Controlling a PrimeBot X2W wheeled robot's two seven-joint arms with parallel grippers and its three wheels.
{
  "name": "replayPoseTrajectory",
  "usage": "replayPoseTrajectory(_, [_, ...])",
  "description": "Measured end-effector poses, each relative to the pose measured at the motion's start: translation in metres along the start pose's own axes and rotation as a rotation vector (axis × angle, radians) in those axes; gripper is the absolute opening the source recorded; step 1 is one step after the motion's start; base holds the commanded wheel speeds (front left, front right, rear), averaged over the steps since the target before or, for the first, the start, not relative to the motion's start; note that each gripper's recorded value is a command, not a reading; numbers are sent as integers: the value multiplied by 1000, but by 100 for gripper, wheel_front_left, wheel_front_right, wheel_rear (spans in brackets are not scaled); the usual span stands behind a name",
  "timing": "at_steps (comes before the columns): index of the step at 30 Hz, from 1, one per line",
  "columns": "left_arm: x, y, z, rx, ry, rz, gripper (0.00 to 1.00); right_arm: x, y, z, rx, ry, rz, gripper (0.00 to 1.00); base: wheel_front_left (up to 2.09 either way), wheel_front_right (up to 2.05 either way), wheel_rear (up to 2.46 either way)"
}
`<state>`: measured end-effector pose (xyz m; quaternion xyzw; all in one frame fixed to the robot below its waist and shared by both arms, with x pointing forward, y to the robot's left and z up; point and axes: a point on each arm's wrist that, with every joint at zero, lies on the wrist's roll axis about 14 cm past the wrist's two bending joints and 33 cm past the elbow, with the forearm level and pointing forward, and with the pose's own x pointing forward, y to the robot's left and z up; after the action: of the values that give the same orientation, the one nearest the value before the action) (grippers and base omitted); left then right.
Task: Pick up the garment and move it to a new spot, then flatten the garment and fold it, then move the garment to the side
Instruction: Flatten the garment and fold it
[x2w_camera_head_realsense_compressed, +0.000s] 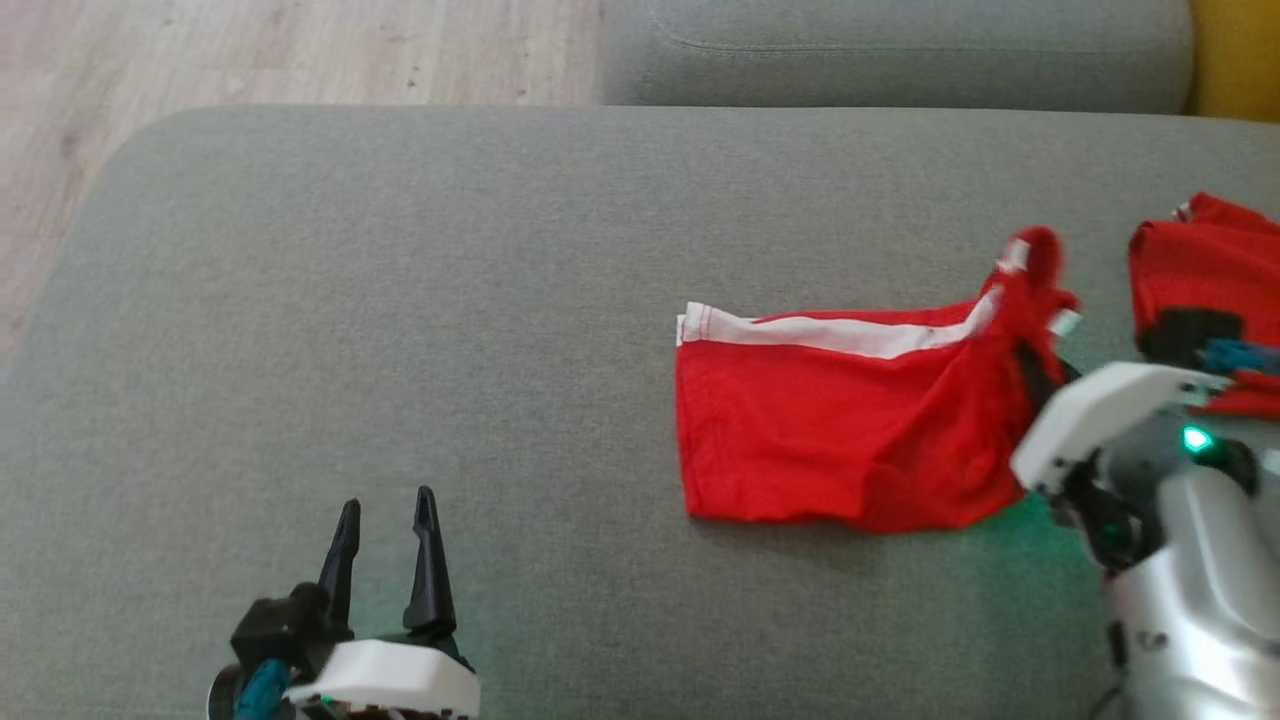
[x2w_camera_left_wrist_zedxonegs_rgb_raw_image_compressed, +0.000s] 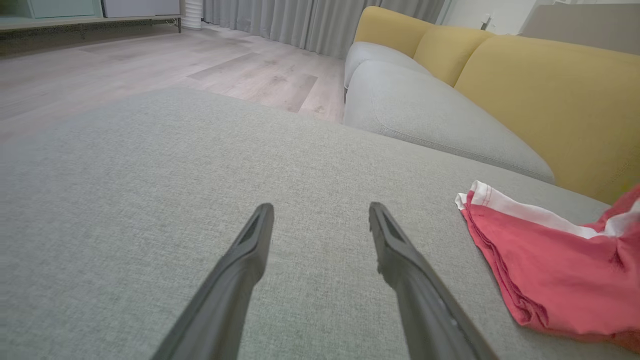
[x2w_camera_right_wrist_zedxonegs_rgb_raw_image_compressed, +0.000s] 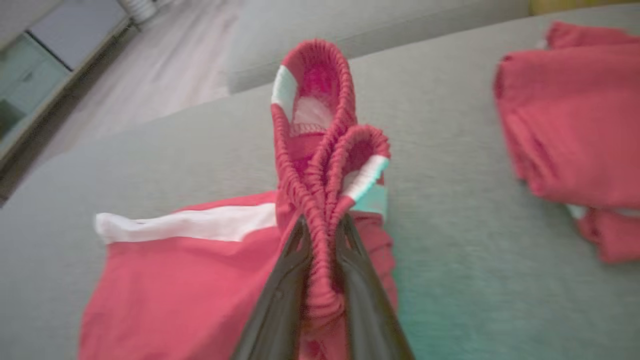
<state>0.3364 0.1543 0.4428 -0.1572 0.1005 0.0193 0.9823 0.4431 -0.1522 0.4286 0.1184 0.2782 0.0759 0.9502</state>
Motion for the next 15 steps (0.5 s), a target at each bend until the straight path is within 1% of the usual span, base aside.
replayPoseTrajectory(1, [-1, 1, 1, 0, -2, 4, 100, 1, 13, 3, 1, -8, 34, 0, 0, 0, 0])
replayPoseTrajectory(2, [-1, 1, 1, 0, -2, 4, 100, 1, 13, 3, 1, -8, 34, 0, 0, 0, 0])
replayPoseTrajectory(6, [-4, 7, 3, -3, -12, 23, 100, 3, 63, 12, -9, -26, 161, 0, 0, 0, 0])
replayPoseTrajectory(7, [-6, 10, 4, -5, -17, 34, 100, 4, 84, 10, -23, -15, 215, 0, 0, 0, 0])
replayPoseTrajectory(12, [-11, 16, 5, -15, -24, 55, 100, 7, 118, -7, -66, 45, 300, 0, 0, 0, 0])
replayPoseTrajectory(15, [-12, 20, 7, -20, -32, 69, 100, 8, 135, -26, -61, 105, 351, 0, 0, 0, 0])
